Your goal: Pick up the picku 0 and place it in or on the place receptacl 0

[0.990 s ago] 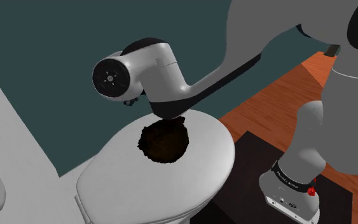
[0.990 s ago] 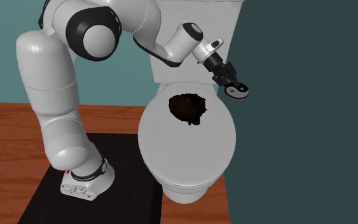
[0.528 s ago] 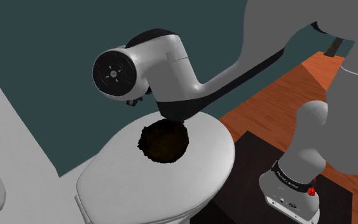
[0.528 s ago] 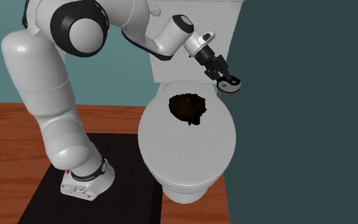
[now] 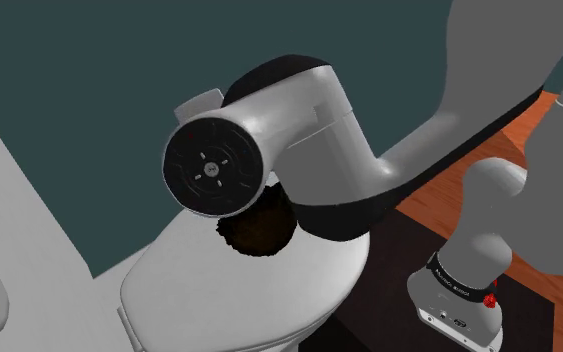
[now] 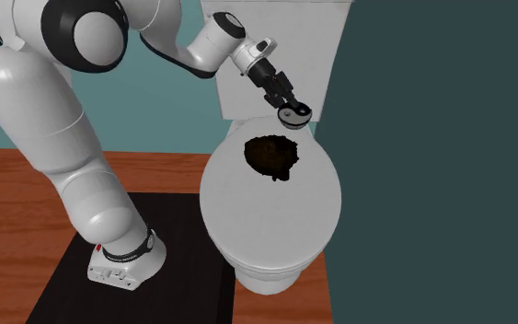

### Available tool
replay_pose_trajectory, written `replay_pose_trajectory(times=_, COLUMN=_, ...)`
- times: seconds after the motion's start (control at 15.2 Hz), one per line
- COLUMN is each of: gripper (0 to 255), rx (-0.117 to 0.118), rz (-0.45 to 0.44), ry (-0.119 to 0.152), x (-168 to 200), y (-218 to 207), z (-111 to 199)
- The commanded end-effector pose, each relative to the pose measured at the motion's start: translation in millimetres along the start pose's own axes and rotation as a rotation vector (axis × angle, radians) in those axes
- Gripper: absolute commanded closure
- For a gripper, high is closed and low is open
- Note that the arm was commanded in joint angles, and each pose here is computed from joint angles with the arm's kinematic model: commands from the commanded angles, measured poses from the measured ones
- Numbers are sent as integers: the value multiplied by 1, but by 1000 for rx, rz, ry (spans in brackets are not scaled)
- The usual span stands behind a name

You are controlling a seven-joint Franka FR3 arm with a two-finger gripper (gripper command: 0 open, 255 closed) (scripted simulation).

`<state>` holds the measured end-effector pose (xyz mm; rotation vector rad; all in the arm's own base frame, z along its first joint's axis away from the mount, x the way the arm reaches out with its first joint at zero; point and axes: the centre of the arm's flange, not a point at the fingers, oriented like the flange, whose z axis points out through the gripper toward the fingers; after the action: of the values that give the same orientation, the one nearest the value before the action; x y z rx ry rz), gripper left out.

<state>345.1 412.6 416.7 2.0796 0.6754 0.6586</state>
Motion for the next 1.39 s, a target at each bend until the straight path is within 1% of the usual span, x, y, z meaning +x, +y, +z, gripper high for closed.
replay_pose_trajectory(times=0.0, gripper=255, rx=-1, rz=0, ry=-1, x=-14, y=-7, z=-22)
replay_pose_trajectory(times=0.13, gripper=255, rx=-1, rz=0, ry=-1, x=-27, y=-14, z=-42)
replay_pose_trajectory(times=1.19, gripper=255, rx=-1, rz=0, ry=-1, x=-45, y=-84, z=2)
replay_pose_trajectory(times=1.32, gripper=255, rx=-1, rz=0, ry=-1, x=-45, y=-86, z=3)
